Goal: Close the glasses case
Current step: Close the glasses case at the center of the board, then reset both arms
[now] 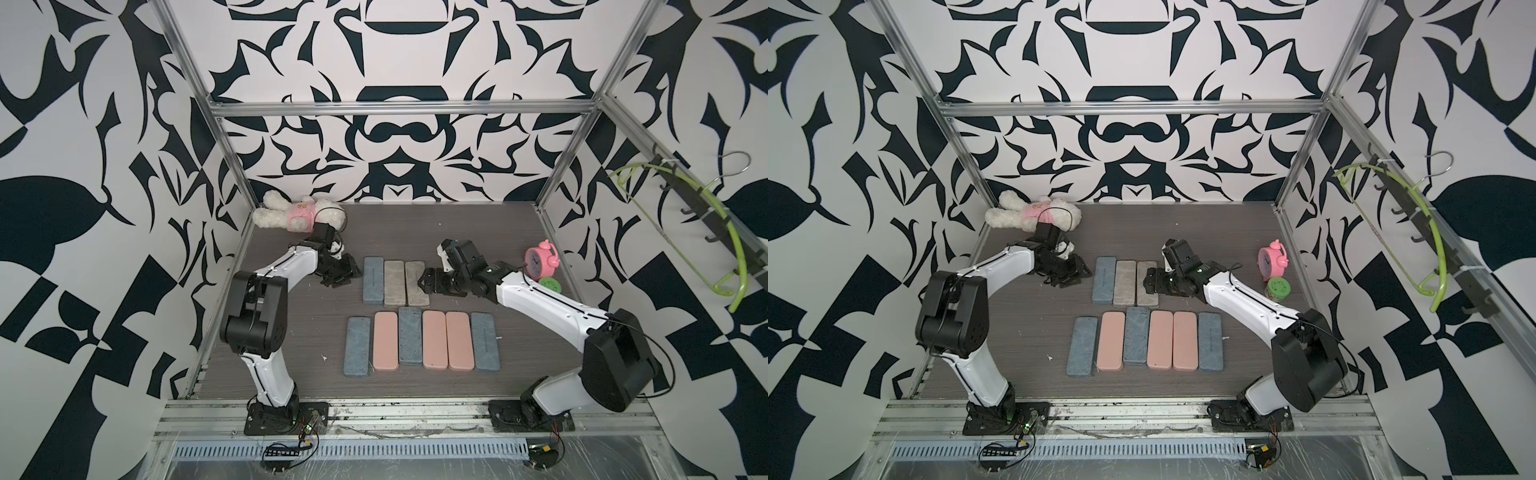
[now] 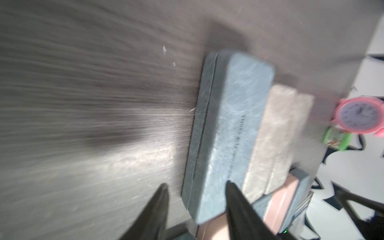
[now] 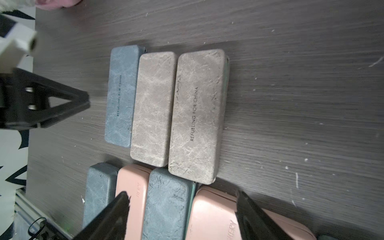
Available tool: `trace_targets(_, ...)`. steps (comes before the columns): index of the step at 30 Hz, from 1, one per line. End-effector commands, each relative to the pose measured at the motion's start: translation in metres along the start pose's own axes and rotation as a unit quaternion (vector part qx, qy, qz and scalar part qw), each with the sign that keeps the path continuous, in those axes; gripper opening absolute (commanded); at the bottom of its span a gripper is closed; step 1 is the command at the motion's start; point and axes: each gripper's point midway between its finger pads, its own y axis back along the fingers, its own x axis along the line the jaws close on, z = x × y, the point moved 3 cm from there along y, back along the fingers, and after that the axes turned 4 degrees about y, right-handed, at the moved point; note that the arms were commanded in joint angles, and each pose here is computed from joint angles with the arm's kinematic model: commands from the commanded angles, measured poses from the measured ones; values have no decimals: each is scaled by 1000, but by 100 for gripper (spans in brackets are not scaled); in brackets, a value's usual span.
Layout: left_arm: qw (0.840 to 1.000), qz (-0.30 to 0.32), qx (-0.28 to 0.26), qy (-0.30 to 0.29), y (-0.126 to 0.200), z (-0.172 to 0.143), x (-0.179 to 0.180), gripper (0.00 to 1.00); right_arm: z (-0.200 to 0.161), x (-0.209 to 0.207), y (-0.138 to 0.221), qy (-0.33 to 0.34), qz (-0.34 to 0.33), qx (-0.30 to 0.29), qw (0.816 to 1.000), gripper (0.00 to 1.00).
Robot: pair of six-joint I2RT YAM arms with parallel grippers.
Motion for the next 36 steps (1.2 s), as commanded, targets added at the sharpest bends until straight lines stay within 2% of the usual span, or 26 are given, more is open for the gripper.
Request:
trace_targets(1, 995, -15, -100, -12, 62, 22, -5, 67, 14, -19, 29, 12, -40, -49, 998, 88)
trace_targets(6, 968, 0, -250, -22, 142, 38, 2, 97, 23, -59, 58, -3, -98, -101, 990, 93)
trace_targets(7, 960, 10, -280, -28, 156, 40, 4, 99, 25, -70, 65, -7, -122, -119, 985, 96)
trace_targets(10, 935, 36, -348, -50, 189, 38, 9, 99, 29, -93, 87, -9, -164, -165, 973, 99)
trace_targets(14, 904, 94, -415, -47, 207, 39, 30, 99, 34, -112, 112, 10, -215, -227, 950, 100)
trace_targets(17, 886, 133, -443, -34, 207, 40, 51, 99, 36, -130, 122, 11, -260, -253, 932, 100)
trace_targets(19, 870, 154, -466, -46, 202, 39, 65, 99, 35, -144, 122, 2, -289, -261, 921, 100)
trace_targets(24, 835, 165, -521, -62, 180, 36, 92, 99, 30, -170, 114, 9, -324, -335, 885, 100)
trace_targets(27, 830, 169, -527, -68, 165, 37, 103, 99, 23, -181, 103, 33, -331, -378, 864, 100)
trace_targets(32, 830, 169, -526, -72, 137, 36, 120, 99, 10, -193, 74, 66, -329, -370, 867, 100)
trace_targets(36, 832, 187, -512, -103, 113, 34, 132, 99, 3, -196, 61, 89, -321, -393, 857, 99)
